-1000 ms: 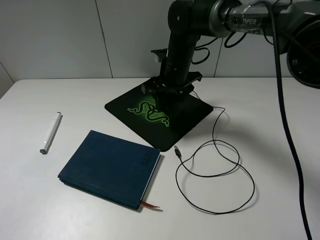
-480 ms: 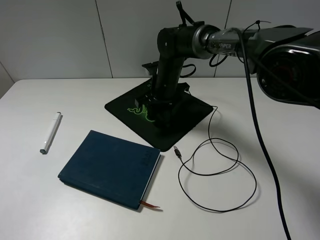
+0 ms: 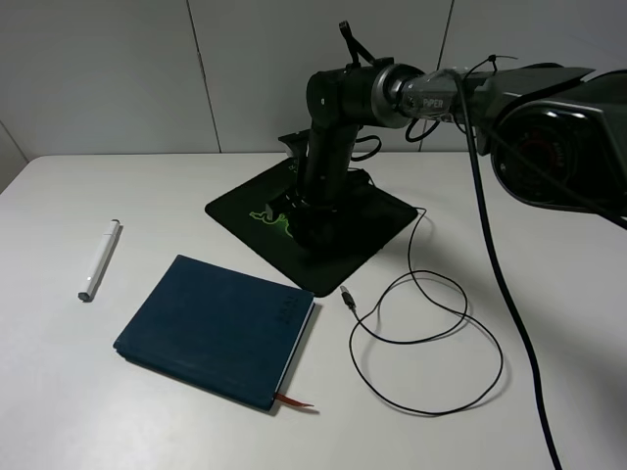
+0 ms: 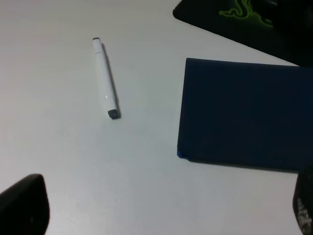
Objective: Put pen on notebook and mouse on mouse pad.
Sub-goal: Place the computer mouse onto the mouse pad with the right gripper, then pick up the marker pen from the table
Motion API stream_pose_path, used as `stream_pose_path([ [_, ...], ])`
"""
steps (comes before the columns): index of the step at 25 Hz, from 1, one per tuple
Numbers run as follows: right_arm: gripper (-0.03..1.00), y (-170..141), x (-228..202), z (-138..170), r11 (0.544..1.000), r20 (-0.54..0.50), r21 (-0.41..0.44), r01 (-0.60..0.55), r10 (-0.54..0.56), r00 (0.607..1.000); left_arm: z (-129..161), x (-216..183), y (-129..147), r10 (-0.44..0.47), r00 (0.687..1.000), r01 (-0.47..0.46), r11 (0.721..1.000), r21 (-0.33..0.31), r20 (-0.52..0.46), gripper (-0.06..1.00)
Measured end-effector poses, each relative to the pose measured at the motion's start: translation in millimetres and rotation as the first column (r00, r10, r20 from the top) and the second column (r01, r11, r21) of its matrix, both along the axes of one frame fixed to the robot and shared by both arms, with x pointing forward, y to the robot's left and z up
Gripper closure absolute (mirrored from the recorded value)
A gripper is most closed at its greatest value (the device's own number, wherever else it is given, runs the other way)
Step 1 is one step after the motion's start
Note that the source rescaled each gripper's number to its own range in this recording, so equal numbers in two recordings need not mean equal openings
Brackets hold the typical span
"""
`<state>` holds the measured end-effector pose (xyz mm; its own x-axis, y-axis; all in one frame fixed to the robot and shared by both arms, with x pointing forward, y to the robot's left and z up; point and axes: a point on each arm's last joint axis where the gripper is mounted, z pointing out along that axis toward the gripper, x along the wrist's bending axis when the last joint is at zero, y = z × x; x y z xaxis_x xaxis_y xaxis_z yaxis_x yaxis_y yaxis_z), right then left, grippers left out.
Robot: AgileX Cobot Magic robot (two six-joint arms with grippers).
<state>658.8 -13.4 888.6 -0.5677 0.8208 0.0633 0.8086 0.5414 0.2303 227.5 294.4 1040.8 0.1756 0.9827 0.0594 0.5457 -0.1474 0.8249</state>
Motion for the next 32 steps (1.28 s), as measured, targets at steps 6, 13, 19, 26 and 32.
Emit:
stream_pose_path([
  [6,0.29,1,2,1,1.000,0.024,0.015,0.002,-0.002,1.000,0,0,0,0.000,1.000,0.000,1.000,0.000,0.000,-0.06],
  [13,-0.03,2,3,1,1.000,0.036,0.025,0.004,-0.005,0.999,0,0,0,0.000,1.000,0.000,1.000,0.000,0.000,-0.06],
  [19,-0.03,1,2,13,1.000,0.042,0.030,0.002,-0.004,0.999,0,0,0,0.000,1.000,0.000,1.000,0.000,0.000,-0.06],
  [26,-0.03,-6,-9,49,1.000,-0.005,-0.001,-0.008,0.008,1.000,0,0,0,0.000,1.000,0.000,1.000,0.000,0.000,-0.06],
  [32,-0.03,-14,-22,89,0.999,-0.029,-0.019,-0.037,0.036,0.999,0,0,0,0.000,1.000,0.000,1.000,0.000,0.000,-0.06],
])
